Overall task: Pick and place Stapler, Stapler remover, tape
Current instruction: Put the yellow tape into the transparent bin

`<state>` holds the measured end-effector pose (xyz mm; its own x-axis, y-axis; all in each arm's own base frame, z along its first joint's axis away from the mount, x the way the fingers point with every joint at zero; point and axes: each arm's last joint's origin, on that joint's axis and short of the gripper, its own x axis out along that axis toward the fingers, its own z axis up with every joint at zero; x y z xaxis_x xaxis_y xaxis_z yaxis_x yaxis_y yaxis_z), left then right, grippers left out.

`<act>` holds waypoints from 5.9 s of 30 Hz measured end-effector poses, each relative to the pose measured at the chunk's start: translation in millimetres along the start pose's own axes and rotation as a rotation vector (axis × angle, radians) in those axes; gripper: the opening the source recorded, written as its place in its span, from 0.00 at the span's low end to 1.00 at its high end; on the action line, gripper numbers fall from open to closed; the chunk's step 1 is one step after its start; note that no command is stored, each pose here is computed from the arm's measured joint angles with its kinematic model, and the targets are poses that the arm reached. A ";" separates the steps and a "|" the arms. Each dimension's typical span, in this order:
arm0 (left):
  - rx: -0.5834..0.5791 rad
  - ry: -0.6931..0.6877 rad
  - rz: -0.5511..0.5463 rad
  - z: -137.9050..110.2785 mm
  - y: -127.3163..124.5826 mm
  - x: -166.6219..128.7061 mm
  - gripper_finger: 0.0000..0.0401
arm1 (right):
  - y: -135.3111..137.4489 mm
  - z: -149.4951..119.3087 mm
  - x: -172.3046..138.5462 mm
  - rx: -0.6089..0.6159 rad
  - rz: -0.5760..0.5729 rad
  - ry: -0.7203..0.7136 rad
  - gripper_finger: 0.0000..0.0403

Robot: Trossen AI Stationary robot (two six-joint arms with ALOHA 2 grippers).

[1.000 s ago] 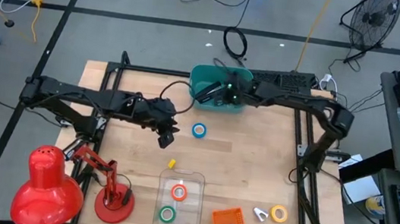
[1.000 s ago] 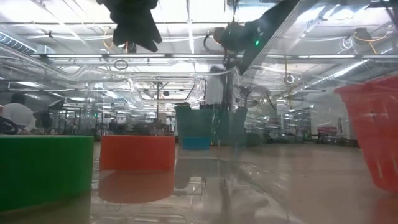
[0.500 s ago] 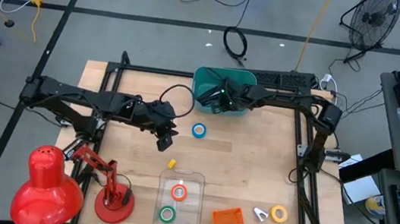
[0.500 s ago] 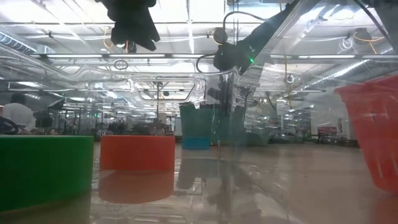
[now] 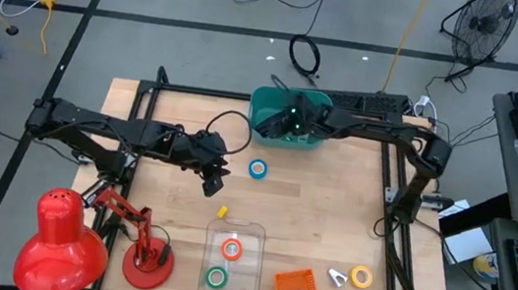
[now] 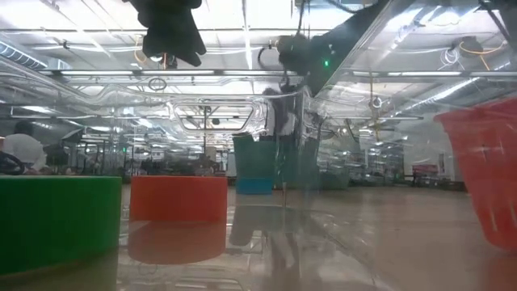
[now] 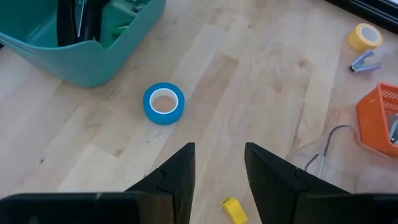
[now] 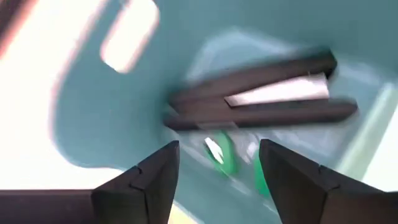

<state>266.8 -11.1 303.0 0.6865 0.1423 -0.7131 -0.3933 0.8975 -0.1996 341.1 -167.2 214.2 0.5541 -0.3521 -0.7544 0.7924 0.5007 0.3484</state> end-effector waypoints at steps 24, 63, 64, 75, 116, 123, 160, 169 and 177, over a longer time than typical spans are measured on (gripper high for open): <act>0.001 -0.003 0.055 4.9 11.9 5.7 0.35 | 95.7 -43.1 -161.9 -0.121 0.851 -0.060 0.45; -0.179 0.090 -0.011 8.1 15.9 55.8 0.35 | 40.0 -201.3 -227.4 0.224 1.368 -0.393 0.29; -0.195 0.079 -0.008 8.8 15.2 55.8 0.35 | 40.0 -200.3 -229.4 0.228 1.395 -0.396 0.29; -0.366 -0.060 -0.028 14.1 -2.6 53.7 0.35 | 36.4 -185.9 -257.6 0.263 1.682 -0.477 0.29; -0.338 -0.041 -0.079 -0.4 -31.5 47.6 0.35 | -14.9 -351.1 -234.6 -0.487 -0.099 0.810 0.01; -0.337 -0.044 -0.081 -0.4 -32.1 47.5 0.35 | -11.8 -351.7 -232.5 -0.481 -0.079 0.811 0.19; -0.343 -0.059 -0.062 1.2 -29.5 47.9 0.35 | -51.5 -303.9 -196.2 -0.213 -0.174 0.786 0.08; -0.338 -0.064 -0.055 1.3 -29.3 47.9 0.35 | 4.7 -222.2 -212.5 -0.168 0.206 0.567 0.08; -0.360 -0.073 -0.032 2.4 -26.0 48.5 0.35 | 96.4 -175.3 -213.2 -0.339 0.391 0.438 0.08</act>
<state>311.8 -26.5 275.2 0.7388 0.1578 -0.6552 -0.5521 0.6992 -0.4542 254.7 94.8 311.1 0.5721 0.2227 -0.7894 0.3915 0.7716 0.5013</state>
